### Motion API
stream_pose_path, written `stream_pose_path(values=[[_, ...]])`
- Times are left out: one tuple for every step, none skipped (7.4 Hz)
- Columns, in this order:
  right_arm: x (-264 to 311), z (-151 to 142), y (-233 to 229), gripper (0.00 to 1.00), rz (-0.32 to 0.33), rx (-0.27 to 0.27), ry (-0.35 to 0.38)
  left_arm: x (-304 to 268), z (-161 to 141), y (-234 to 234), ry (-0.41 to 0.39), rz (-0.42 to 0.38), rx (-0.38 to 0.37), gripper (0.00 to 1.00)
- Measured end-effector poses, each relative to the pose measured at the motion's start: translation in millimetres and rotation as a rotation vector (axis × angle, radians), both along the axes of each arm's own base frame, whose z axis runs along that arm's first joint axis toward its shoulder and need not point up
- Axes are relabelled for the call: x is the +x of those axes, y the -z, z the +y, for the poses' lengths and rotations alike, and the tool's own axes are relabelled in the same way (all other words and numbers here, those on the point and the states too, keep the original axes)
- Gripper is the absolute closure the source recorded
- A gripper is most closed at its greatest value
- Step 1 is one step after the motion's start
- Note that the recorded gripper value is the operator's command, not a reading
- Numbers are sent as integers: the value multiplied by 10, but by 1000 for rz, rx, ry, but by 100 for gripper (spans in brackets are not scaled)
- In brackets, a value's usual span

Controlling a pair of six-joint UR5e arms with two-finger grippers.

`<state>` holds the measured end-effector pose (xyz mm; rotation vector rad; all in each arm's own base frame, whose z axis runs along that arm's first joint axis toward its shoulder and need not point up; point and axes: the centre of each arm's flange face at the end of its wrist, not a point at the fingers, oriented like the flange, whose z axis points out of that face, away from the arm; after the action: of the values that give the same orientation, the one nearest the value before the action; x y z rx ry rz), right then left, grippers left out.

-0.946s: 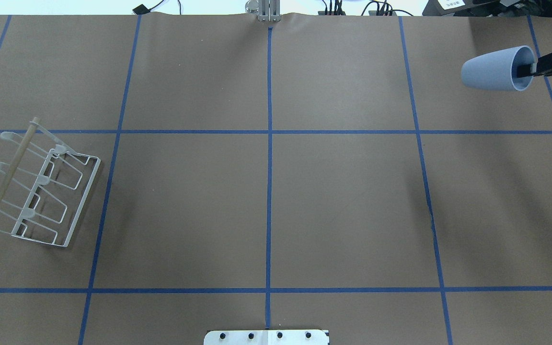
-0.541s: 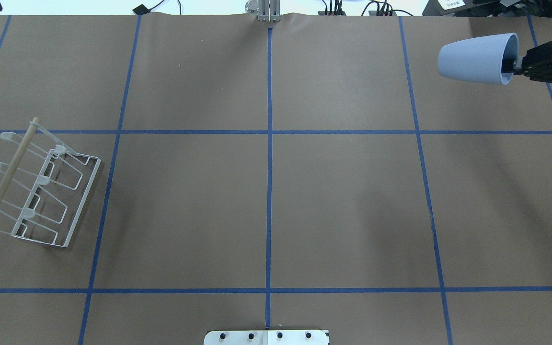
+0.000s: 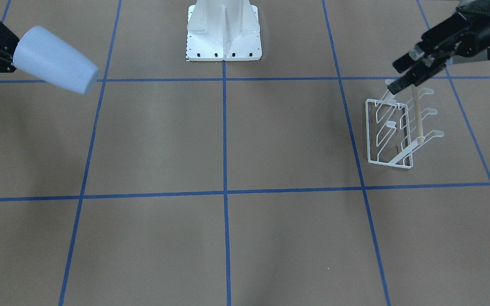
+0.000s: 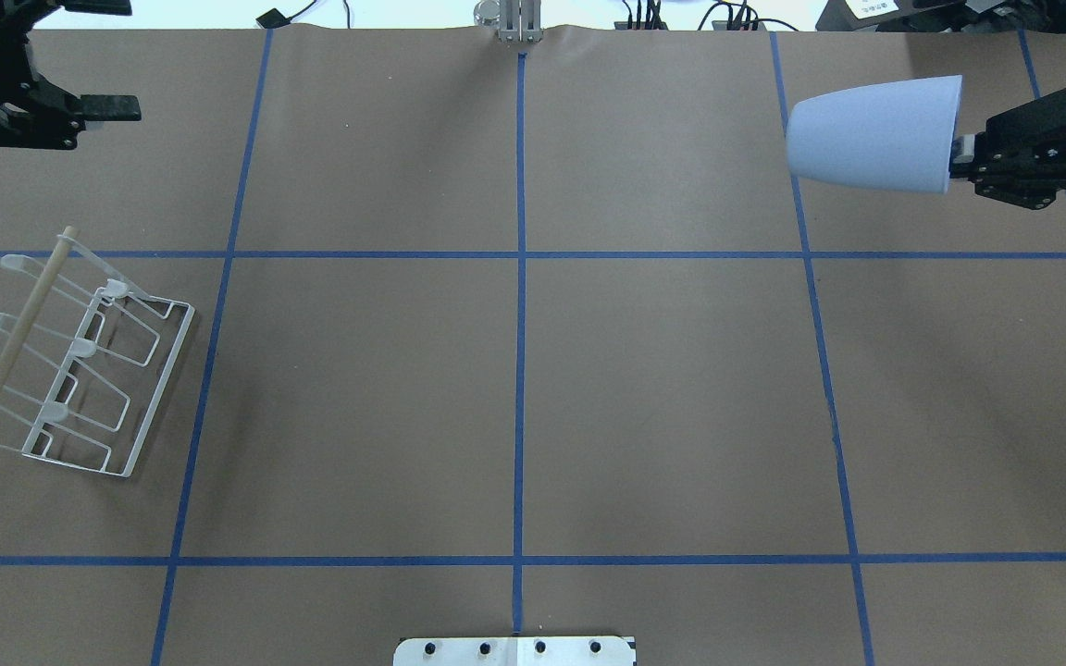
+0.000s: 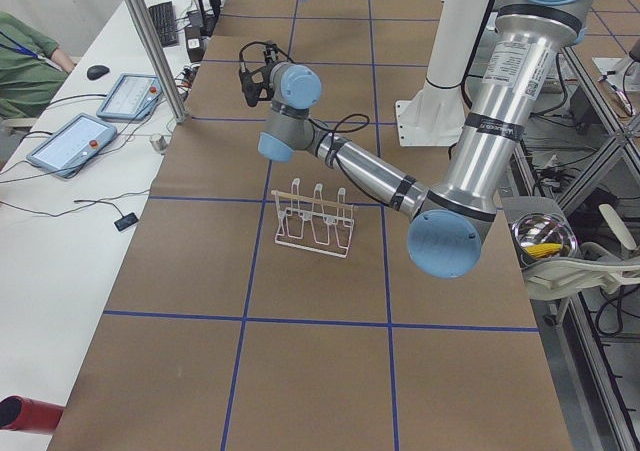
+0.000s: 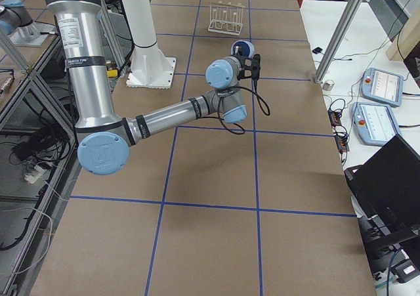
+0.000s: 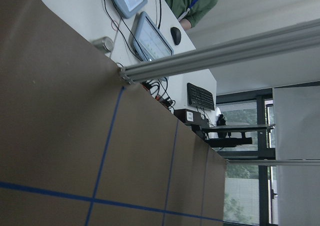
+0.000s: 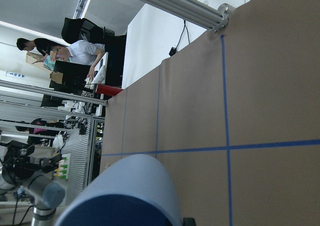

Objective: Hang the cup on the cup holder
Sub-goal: 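Lift the cup with the right gripper and carry it toward the table center, then move the left gripper open toward the cup's rim held by the right gripper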

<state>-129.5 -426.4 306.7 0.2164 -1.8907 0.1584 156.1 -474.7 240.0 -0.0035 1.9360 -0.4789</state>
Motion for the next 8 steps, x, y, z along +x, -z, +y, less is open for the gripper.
stream_pose_path(values=[[-117, 117, 239, 100, -58, 26, 47, 152, 187, 277, -76, 62, -18, 2], [-274, 242, 466, 100, -124, 43, 86, 310, 343, 515, -144, 112, -32, 2], [-486, 390, 660, 100, -194, 47, 124, 479, 483, 700, -188, 165, -49, 2], [-728, 535, 819, 100, -257, 45, 161, 658, 612, 835, -200, 227, -70, 2], [-956, 669, 939, 100, -309, 37, 196, 861, 738, 941, -200, 289, -94, 2], [-1142, 775, 1017, 100, -346, 24, 223, 1049, 849, 1032, -199, 339, -118, 2], [-1268, 848, 1060, 100, -370, 11, 238, 1208, 943, 1111, -200, 378, -138, 2], [-1336, 889, 1082, 100, -384, 4, 245, 1346, 1030, 1171, -204, 410, -156, 2]])
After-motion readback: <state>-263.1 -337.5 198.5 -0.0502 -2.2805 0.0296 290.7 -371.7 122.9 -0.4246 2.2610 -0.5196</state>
